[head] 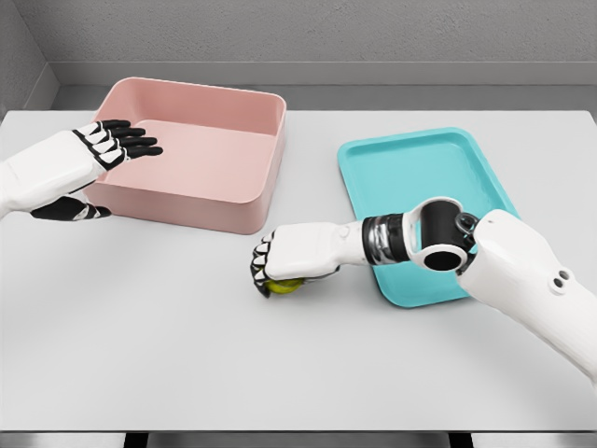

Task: Put the tennis from the blue tray into the pink basket with both arms

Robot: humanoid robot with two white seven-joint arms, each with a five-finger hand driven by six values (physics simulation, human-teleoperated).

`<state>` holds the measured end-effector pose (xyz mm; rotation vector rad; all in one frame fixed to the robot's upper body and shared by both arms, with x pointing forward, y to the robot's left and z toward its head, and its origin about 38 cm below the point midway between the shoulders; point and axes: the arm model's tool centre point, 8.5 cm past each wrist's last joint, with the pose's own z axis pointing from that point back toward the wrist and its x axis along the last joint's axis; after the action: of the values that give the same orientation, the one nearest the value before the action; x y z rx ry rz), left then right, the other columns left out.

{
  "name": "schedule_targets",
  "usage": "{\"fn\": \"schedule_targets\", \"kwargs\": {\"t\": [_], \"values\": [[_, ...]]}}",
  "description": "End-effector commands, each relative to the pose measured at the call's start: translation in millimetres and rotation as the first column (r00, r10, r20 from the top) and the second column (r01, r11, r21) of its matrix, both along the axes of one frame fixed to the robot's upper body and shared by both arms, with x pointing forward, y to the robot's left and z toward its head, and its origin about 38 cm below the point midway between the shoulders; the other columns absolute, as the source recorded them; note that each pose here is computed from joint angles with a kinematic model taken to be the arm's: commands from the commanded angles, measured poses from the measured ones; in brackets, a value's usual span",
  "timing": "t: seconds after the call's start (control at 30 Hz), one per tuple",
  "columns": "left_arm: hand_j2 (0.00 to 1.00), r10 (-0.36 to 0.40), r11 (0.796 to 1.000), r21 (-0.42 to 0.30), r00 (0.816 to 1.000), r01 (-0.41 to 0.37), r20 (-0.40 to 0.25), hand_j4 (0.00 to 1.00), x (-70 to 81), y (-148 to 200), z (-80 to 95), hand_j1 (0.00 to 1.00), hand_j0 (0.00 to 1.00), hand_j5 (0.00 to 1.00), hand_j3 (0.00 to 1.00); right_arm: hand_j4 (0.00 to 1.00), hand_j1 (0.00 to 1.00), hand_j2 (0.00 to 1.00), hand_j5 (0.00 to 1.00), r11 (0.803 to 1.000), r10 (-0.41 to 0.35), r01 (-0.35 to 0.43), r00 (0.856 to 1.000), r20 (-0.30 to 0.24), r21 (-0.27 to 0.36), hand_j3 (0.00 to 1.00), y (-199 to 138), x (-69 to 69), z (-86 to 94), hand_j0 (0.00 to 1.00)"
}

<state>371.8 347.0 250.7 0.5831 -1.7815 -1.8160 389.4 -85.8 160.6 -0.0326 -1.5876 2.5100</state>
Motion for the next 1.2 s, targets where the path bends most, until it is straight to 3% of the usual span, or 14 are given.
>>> {"fn": "schedule_targets", "kwargs": {"t": [0.0, 0.1, 0.13, 0.27, 0.43, 0.77, 0.8, 0.9, 1.0, 1.1, 1.17], "values": [[1.00, 0.001, 1.000, -0.005, 1.000, -0.001, -0.001, 1.00, -0.1, 1, 0.9, 1.00, 1.00, 1.00, 1.00, 0.51, 0.51, 0.51, 0.51, 1.000, 0.005, -0.005, 1.000, -0.005, 0.012, 0.51, 5, -0.8, 0.9, 0.51], [1.00, 0.001, 1.000, -0.006, 1.000, -0.001, -0.001, 1.00, 0.0, 0, 0.7, 1.00, 1.00, 1.00, 1.00, 0.54, 0.54, 0.54, 0.54, 1.000, 0.005, -0.005, 1.000, 0.000, 0.007, 0.54, 6, -1.1, -0.2, 0.54], [1.00, 0.001, 1.000, -0.006, 1.000, -0.001, -0.001, 1.00, 0.0, 0, 0.7, 1.00, 1.00, 1.00, 1.00, 0.68, 0.68, 0.68, 0.68, 1.000, 0.004, -0.004, 1.000, -0.007, 0.007, 0.68, 5, -2.3, -2.5, 0.68], [1.00, 0.001, 1.000, -0.006, 1.000, -0.001, -0.001, 1.00, 0.0, 0, 0.7, 1.00, 1.00, 1.00, 1.00, 0.92, 0.92, 0.92, 0.92, 1.000, -0.001, 0.001, 1.000, -0.011, 0.007, 0.92, 3, -2.2, -4.0, 0.92], [1.00, 0.001, 1.000, -0.006, 1.000, -0.001, -0.003, 1.00, -0.2, 0, 0.1, 1.00, 1.00, 1.00, 1.00, 0.99, 0.99, 0.99, 0.99, 1.000, -0.006, 0.006, 1.000, -0.010, 0.008, 0.99, 2, -1.5, -3.7, 0.99], [1.00, 0.001, 1.000, -0.005, 1.000, -0.001, -0.001, 1.00, -0.1, 1, 0.9, 1.00, 1.00, 1.00, 1.00, 0.99, 0.99, 0.99, 0.99, 0.999, -0.027, 0.027, 1.000, 0.015, 0.025, 0.99, -8, 3.4, 8.4, 0.99], [1.00, 0.001, 1.000, -0.005, 1.000, -0.001, -0.001, 1.00, -0.1, 1, 0.9, 1.00, 1.00, 1.00, 1.00, 0.99, 0.99, 0.99, 0.99, 0.999, -0.021, 0.020, 0.999, 0.027, 0.025, 0.99, -11, 0.8, 12.5, 0.99], [1.00, -0.006, 1.000, -0.004, 1.000, 0.006, -0.013, 1.00, -0.7, -2, -3.4, 1.00, 1.00, 1.00, 1.00, 0.99, 0.99, 0.99, 0.99, 0.998, -0.010, 0.003, 0.993, 0.121, 0.063, 0.99, -27, -9.2, 48.7, 0.99], [1.00, -0.014, 1.000, -0.002, 1.000, 0.014, -0.022, 1.00, -1.1, -6, -8.3, 1.00, 1.00, 1.00, 1.00, 0.99, 0.99, 0.99, 0.99, 0.996, -0.044, 0.029, 0.981, 0.191, 0.081, 0.99, -51, -11.7, 74.5, 0.99], [1.00, -0.035, 0.999, 0.020, 0.999, 0.036, -0.041, 1.00, -2.1, -14, -19.8, 1.00, 1.00, 1.00, 1.00, 1.00, 1.00, 1.00, 1.00, 0.977, -0.172, 0.134, 0.957, 0.235, 0.167, 1.00, -88, 2.7, 104.1, 1.00], [1.00, -0.038, 0.999, 0.037, 0.998, 0.039, -0.042, 1.00, -2.5, -15, -22.9, 1.00, 1.00, 1.00, 1.00, 1.00, 1.00, 1.00, 1.00, 0.946, -0.268, 0.211, 0.936, 0.228, 0.247, 1.00, -119, 6.6, 119.5, 1.00]]}}
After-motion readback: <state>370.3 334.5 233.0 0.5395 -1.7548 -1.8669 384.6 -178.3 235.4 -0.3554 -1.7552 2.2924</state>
